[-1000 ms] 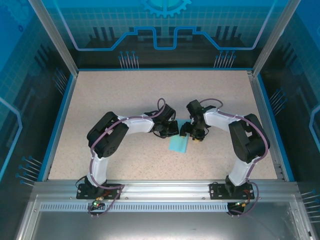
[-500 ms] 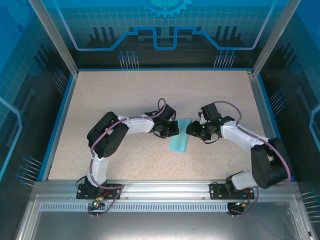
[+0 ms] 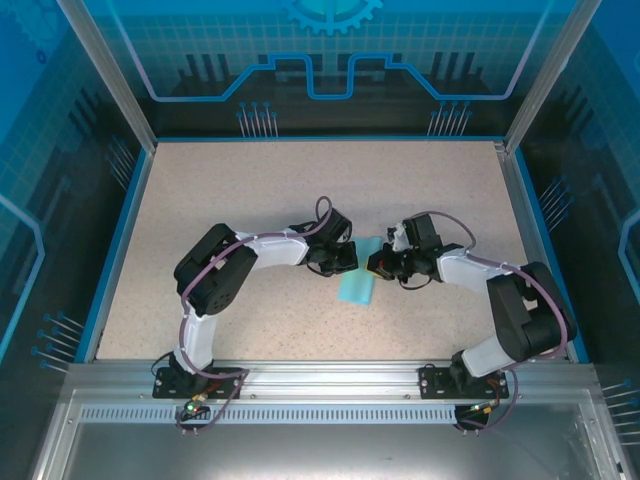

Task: Fold a paper plane with a square sheet of paper (pick it up from the middle)
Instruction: Fold the square sheet of paper in half at the center of the table.

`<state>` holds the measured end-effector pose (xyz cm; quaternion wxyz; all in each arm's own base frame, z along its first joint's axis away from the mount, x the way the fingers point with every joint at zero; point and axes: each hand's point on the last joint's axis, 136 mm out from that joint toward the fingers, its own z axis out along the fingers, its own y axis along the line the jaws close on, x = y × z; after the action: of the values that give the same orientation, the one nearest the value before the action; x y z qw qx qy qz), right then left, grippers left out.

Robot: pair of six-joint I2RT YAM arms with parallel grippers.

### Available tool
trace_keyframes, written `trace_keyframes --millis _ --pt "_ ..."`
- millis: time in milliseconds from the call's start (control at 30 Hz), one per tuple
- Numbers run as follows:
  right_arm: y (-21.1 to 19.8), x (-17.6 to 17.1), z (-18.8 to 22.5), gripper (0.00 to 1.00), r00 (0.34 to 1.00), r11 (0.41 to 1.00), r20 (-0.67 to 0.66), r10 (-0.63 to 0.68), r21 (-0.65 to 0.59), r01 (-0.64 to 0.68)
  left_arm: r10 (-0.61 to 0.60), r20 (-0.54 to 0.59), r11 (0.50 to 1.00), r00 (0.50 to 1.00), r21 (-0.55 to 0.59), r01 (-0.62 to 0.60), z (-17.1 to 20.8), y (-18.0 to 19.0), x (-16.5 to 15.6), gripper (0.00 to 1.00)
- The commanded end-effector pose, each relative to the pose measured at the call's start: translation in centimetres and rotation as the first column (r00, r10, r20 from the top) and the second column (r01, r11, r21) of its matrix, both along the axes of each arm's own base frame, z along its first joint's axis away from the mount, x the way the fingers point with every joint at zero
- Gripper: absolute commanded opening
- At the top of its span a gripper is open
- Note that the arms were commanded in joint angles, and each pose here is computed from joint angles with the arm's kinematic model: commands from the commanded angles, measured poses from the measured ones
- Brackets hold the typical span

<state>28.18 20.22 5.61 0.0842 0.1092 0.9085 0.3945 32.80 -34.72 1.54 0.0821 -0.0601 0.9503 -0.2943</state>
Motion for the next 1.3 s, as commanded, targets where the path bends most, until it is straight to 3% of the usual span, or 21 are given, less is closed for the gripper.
trace_keyframes --millis 0,633,933,1267 --pt "0.0 -0.2 -0.9 0.0 1.0 1.0 -0.02 0.013 0.021 -0.012 -0.008 -0.071 0.993 0.997 0.113 0.016 -3.5 1.7 -1.9 0.0" --pt "-2.9 -3.9 -7.6 0.0 0.985 0.994 -0.168 0.028 -0.098 -0.045 -0.006 -0.082 0.992 0.997 0.126 0.017 -4.0 2.0 -2.3 0.0" --pt "-0.4 -2.8 -1.4 0.0 0.996 0.993 -0.021 0.083 0.084 -0.081 -0.005 -0.089 0.991 0.996 0.132 0.017 -4.3 2.2 -2.4 0.0" --pt "-0.8 -4.9 -4.2 0.0 0.986 0.99 -0.095 0.137 0.058 -0.132 -0.015 -0.085 0.989 0.996 0.143 0.027 -4.0 2.2 -2.2 0.0"
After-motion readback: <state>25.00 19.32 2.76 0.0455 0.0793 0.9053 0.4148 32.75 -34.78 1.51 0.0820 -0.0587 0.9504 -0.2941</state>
